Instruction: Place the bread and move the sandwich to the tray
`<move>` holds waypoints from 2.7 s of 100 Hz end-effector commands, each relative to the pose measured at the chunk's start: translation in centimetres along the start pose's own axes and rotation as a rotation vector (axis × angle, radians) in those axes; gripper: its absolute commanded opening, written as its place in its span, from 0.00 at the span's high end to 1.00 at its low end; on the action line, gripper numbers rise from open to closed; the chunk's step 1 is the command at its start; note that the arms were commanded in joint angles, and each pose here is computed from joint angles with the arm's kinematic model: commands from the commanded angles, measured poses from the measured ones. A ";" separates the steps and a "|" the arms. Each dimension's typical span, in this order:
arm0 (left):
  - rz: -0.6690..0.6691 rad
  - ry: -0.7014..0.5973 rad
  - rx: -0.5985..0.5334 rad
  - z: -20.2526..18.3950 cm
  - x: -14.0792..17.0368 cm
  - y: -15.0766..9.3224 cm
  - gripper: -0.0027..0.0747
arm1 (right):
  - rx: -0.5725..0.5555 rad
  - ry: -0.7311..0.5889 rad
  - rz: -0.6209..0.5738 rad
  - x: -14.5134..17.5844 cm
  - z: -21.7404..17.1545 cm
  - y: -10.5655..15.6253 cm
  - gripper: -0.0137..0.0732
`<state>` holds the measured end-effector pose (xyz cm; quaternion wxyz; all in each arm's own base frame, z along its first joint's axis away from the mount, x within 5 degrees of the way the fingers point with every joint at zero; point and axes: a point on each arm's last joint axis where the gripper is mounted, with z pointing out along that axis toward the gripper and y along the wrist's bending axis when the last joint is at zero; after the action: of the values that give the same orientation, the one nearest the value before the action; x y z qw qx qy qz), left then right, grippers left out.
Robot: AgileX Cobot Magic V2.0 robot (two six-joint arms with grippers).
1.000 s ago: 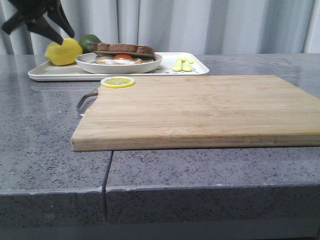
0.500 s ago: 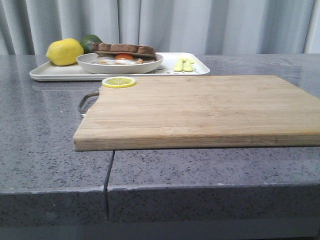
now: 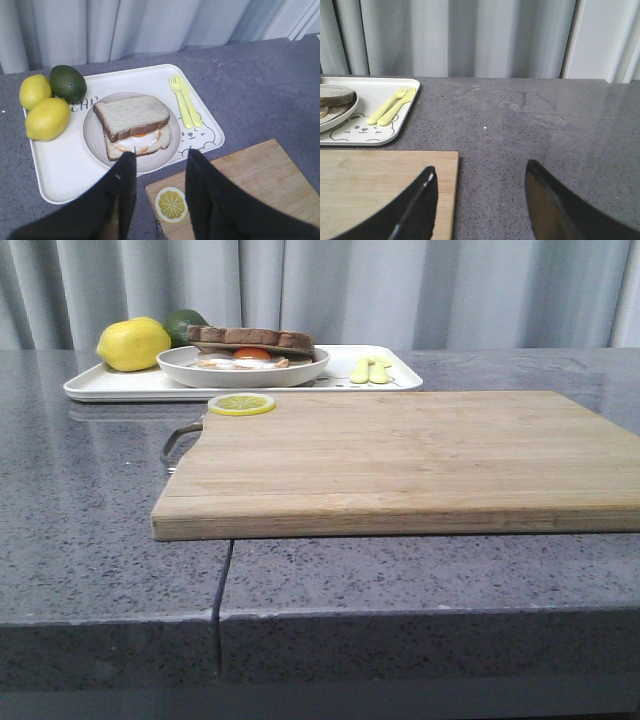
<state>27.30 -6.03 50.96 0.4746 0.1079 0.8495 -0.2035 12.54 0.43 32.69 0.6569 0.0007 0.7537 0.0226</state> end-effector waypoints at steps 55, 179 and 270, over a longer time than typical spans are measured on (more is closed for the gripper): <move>-0.078 -0.571 -0.182 -7.9 20.1 0.8 0.68 | 0.003 -0.088 -0.006 -1.4 -0.2 0.0 0.38; -0.096 -0.593 -0.229 -6.8 27.0 2.2 0.99 | -0.023 -0.141 -0.032 0.8 -1.2 0.2 0.92; 0.257 -0.567 -0.362 -6.8 31.3 2.8 0.99 | -0.023 -0.141 -0.032 0.8 -1.2 0.2 0.92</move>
<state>7.27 -0.93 26.52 0.6879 0.0535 0.7231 -0.0337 11.31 0.54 30.41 0.6709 -0.0115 0.7412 0.0210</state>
